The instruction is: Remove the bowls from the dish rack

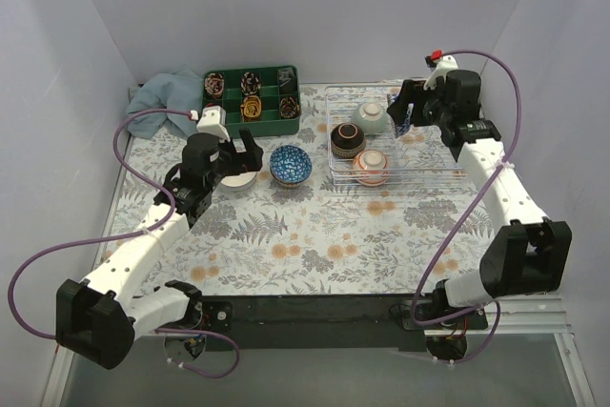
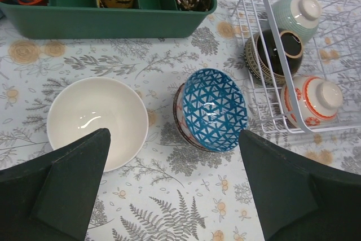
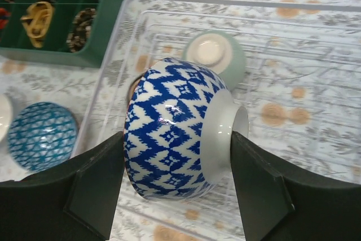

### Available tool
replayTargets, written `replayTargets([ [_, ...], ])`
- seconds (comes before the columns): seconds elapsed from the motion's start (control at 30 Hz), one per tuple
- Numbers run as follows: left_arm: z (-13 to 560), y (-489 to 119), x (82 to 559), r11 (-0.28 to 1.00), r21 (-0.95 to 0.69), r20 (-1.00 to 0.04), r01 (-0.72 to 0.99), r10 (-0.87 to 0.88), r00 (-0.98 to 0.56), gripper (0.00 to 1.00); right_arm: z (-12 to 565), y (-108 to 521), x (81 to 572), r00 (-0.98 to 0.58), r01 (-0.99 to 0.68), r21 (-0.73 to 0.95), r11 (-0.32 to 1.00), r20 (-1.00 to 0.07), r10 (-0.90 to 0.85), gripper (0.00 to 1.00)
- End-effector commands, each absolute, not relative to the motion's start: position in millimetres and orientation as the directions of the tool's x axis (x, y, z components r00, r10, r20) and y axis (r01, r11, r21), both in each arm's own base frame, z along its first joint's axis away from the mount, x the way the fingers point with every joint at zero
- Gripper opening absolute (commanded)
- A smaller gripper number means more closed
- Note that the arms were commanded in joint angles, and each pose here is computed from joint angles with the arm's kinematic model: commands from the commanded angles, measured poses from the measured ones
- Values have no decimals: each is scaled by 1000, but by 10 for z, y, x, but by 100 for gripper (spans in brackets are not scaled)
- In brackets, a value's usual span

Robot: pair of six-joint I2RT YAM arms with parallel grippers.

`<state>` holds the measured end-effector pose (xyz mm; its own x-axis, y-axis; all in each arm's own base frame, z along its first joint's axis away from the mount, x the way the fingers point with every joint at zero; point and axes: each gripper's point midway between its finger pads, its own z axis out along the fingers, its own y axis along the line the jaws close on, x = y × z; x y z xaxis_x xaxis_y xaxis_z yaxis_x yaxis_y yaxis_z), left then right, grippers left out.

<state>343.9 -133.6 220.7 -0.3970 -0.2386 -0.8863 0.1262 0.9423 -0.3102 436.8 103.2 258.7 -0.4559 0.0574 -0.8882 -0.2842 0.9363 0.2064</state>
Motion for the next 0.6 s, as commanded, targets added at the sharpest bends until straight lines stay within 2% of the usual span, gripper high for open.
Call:
replayTargets([
  [0.0,2312,-1542,3413,895,-398,-859,199,-288,-424,98,2978,1527,4040,-388,-480,381,790,-900,199,20],
  [0.07,2316,-1693,3371,855,-463,-824,233,-319,-468,98,3099,1656,3908,-368,-523,427,738,-894,256,20],
  [0.33,2278,-2171,3174,739,-601,-737,305,-365,-568,98,2821,2164,3318,-482,-610,583,537,-811,332,19],
  [0.57,2265,-2604,3004,664,-651,-730,368,-413,-544,98,2854,2476,2992,-537,-657,650,382,-759,367,19],
])
